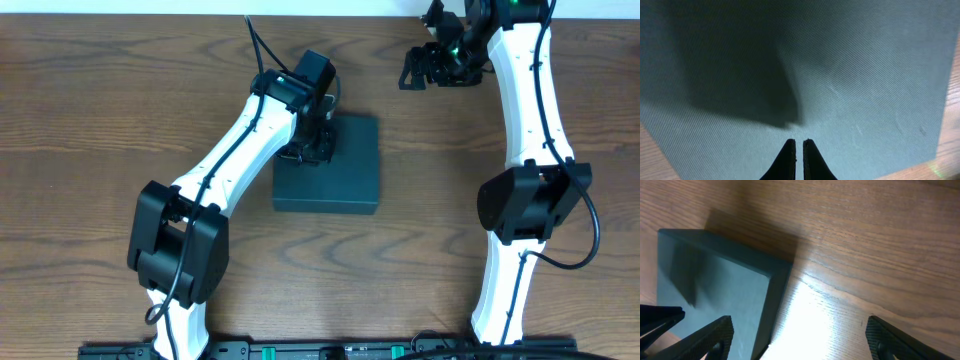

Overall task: Pack container
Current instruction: 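Press the lid down flat onto the box with the left gripper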

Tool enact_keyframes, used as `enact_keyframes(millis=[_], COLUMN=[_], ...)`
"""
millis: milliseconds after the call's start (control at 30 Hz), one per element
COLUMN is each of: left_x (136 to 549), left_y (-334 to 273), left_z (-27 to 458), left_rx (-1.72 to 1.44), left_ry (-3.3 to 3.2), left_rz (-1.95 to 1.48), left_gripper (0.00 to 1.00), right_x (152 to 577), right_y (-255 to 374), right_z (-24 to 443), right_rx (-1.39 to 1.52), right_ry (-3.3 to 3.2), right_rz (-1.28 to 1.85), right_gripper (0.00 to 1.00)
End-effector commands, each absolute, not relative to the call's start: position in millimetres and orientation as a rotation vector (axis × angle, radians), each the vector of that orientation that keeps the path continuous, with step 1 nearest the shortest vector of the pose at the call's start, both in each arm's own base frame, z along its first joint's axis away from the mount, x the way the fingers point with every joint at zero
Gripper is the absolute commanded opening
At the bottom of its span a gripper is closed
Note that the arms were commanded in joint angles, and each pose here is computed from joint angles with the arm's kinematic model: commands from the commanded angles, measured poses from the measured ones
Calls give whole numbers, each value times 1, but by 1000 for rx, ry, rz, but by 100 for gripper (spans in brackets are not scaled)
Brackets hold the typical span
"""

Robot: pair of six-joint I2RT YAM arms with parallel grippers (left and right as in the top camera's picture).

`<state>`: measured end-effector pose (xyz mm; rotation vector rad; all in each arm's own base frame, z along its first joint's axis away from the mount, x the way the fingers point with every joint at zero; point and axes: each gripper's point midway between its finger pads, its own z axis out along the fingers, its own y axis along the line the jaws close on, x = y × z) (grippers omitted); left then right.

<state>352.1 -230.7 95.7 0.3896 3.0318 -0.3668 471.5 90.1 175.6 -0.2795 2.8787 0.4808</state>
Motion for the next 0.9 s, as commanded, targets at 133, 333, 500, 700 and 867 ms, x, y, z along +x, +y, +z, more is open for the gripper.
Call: enact_keyframes(millis=[133,333,500,700,867], left_x=[353,352,350,360,378], left_y=[-226,-225,-224,-218,-185], left_z=[66,59,67,94,113], left_rx=[369,367,366,333,218], left_ry=[3098,3114,3109,3031,2978], left_rz=[-307,-299,-303,-330,-286], left_gripper=[6,6,7,15,17], right_x=[471,469,469,472,474], right_y=[88,88,88,72,44], right_z=[183,183,183,179,175], right_rx=[-266,-265,-265,-220,-111], right_ry=[2868,2878,2876,2894,2922], right_rz=[461,462,461,325,155], right_gripper=[90,94,99,99,99])
